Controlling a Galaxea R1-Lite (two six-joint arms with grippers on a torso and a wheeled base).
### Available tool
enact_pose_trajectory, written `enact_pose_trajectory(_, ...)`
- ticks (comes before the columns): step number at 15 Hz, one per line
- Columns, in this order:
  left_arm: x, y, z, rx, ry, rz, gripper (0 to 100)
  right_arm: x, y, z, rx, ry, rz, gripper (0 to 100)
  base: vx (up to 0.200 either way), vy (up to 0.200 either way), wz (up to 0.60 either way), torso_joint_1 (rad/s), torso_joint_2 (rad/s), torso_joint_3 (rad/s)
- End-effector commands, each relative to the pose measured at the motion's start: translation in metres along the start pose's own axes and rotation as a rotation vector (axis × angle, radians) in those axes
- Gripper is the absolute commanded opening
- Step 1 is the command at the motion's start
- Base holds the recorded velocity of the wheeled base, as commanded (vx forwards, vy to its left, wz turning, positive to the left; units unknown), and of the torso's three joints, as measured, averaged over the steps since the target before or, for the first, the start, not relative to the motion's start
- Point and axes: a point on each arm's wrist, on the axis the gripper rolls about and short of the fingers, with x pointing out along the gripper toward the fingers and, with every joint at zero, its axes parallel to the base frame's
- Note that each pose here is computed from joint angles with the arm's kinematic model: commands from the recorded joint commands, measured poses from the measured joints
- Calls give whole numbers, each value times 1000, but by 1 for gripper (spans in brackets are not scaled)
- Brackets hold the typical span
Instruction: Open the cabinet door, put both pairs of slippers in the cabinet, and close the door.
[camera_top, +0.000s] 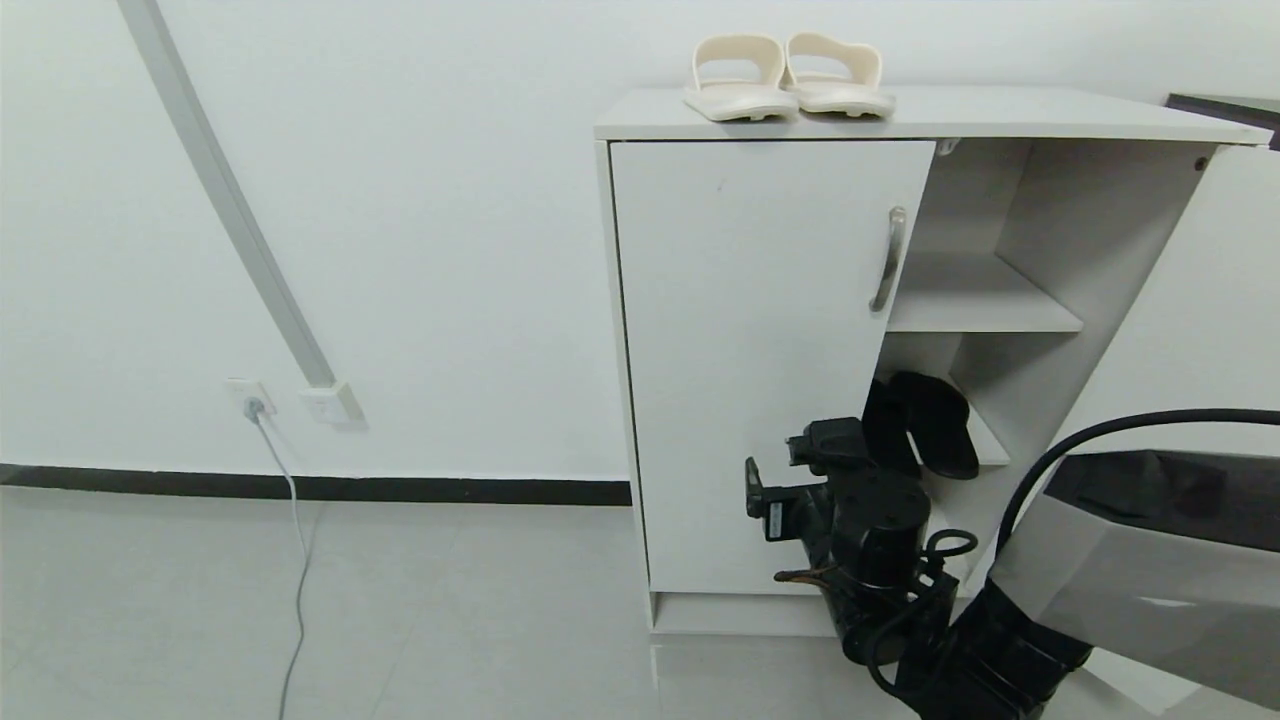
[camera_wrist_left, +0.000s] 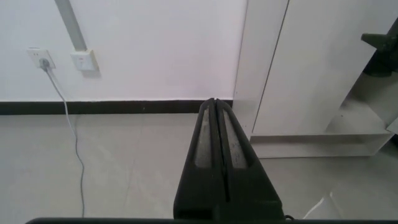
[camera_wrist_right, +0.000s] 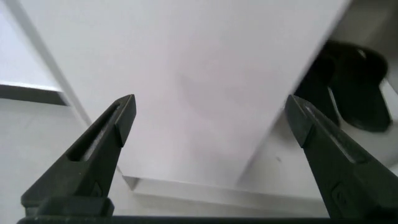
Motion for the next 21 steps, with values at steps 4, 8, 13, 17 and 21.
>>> enact_pose_trajectory(4, 0, 0, 0, -1, 0, -1, 0, -2, -8, -2, -36, 20, 15, 100, 0, 0, 0, 0, 0, 0)
enact_pose_trajectory(8, 0, 0, 0, 1, 0, -1, 0, -3, -9, -3, -40, 21, 16, 100, 0, 0, 0, 0, 0, 0)
enact_pose_trajectory(13, 0, 0, 0, 1, 0, -1, 0, -3, -9, -4, -43, 23, 15, 100, 0, 0, 0, 0, 0, 0)
enact_pose_trajectory(17, 0, 0, 0, 1, 0, -1, 0, -3, -8, -4, -42, 22, 16, 100, 0, 0, 0, 22, -284, -265)
enact_pose_trajectory(21, 0, 0, 0, 1, 2, -1, 0, -3, -8, -4, -43, 23, 16, 100, 0, 0, 0, 74, -436, -353)
